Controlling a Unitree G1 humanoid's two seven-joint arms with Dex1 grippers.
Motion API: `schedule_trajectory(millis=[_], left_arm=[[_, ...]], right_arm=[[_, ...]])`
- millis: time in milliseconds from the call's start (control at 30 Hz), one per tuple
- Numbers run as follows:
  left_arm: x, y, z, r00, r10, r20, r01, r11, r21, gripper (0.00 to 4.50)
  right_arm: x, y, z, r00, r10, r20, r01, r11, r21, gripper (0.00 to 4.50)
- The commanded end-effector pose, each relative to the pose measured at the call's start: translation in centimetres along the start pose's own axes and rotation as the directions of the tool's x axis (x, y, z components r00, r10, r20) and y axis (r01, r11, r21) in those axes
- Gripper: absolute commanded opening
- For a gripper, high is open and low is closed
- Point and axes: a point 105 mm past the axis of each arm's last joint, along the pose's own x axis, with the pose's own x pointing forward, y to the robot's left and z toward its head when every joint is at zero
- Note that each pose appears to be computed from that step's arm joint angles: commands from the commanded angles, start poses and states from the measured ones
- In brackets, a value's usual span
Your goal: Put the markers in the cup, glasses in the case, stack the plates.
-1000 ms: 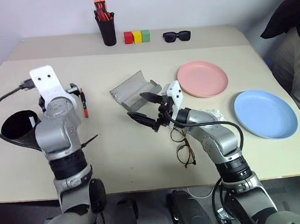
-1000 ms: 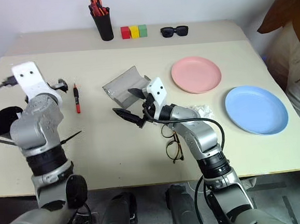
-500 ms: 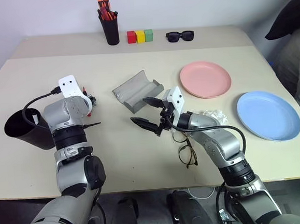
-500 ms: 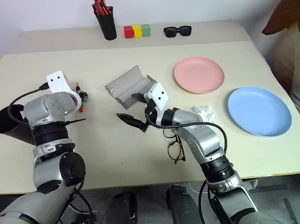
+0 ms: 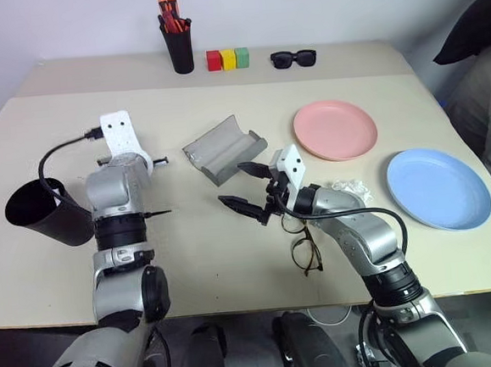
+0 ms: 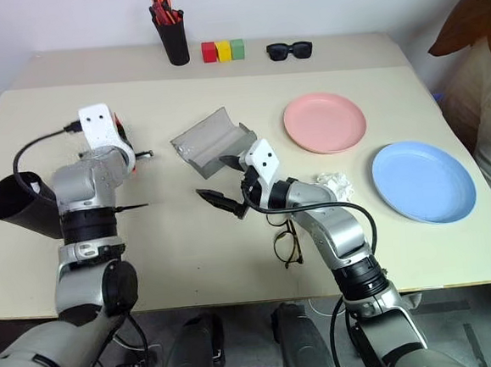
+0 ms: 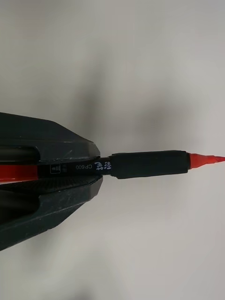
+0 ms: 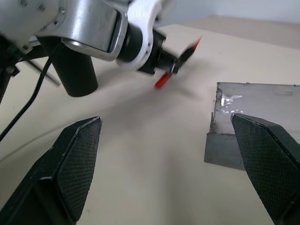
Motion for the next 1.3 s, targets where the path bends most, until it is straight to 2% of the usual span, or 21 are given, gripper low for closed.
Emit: schedule_trajectory(millis=[33, 100, 167, 267, 333, 367, 500, 733, 900, 1233, 1300], left_arm=[[-3.6, -0.5, 7.1, 0.914, -0.102, 0.394, 0.111, 0.994, -0.001, 0.04], [-6.9, 0.2, 9.9, 0.806, -0.124, 0.579, 0.131, 0.991, 0.03, 0.04], [-9.0, 1.5, 11.0, 0.741, -0.079, 0.667, 0.074, 0.997, 0.035, 0.04], [-11.0, 3.7, 11.5, 0.68, -0.001, 0.734, -0.024, 0.999, 0.024, 0.04], [-13.8, 6.0, 11.7, 0.578, 0.067, 0.813, -0.142, 0.99, 0.02, 0.04], [-14.8, 7.0, 11.2, 0.553, 0.08, 0.829, -0.192, 0.981, 0.034, 0.04], [-16.5, 10.0, 7.4, 0.569, 0.175, 0.803, -0.329, 0.944, 0.028, 0.04], [-17.1, 11.6, 2.8, 0.616, 0.269, 0.741, -0.397, 0.918, -0.003, 0.04], [-16.8, 12.2, 0.8, 0.635, 0.314, 0.706, -0.419, 0.907, -0.027, 0.04], [-15.7, 12.5, -0.9, 0.658, 0.33, 0.677, -0.41, 0.911, -0.045, 0.04], [-15.7, 12.4, -1.0, 0.658, 0.332, 0.676, -0.414, 0.909, -0.043, 0.87]], right_arm=[[0.3, 0.8, 2.3, 0.996, 0.052, 0.076, -0.05, 0.998, -0.03, 4.5], [0.3, 1.2, 2.8, 0.992, 0.096, 0.088, -0.095, 0.995, -0.015, 4.5], [0.3, 1.7, 3.1, 0.986, 0.14, 0.094, -0.14, 0.99, -0.008, 4.5], [0.2, 2.5, 3.6, 0.976, 0.192, 0.103, -0.193, 0.981, -0.005, 4.5], [0.4, 3.2, 4.4, 0.964, 0.232, 0.127, -0.234, 0.972, -0.001, 4.5], [0.5, 3.6, 4.8, 0.957, 0.253, 0.141, -0.256, 0.967, 0.002, 4.5], [0.9, 4.6, 5.1, 0.944, 0.294, 0.151, -0.3, 0.954, 0.014, 4.5], [1.3, 5.0, 4.5, 0.938, 0.315, 0.142, -0.323, 0.946, 0.036, 4.5], [1.4, 4.9, 4.5, 0.937, 0.321, 0.139, -0.329, 0.944, 0.033, 4.5], [1.2, 4.9, 4.1, 0.945, 0.302, 0.126, -0.309, 0.95, 0.037, 4.5], [1.2, 4.9, 4.0, 0.946, 0.3, 0.125, -0.306, 0.951, 0.037, 4.5]])
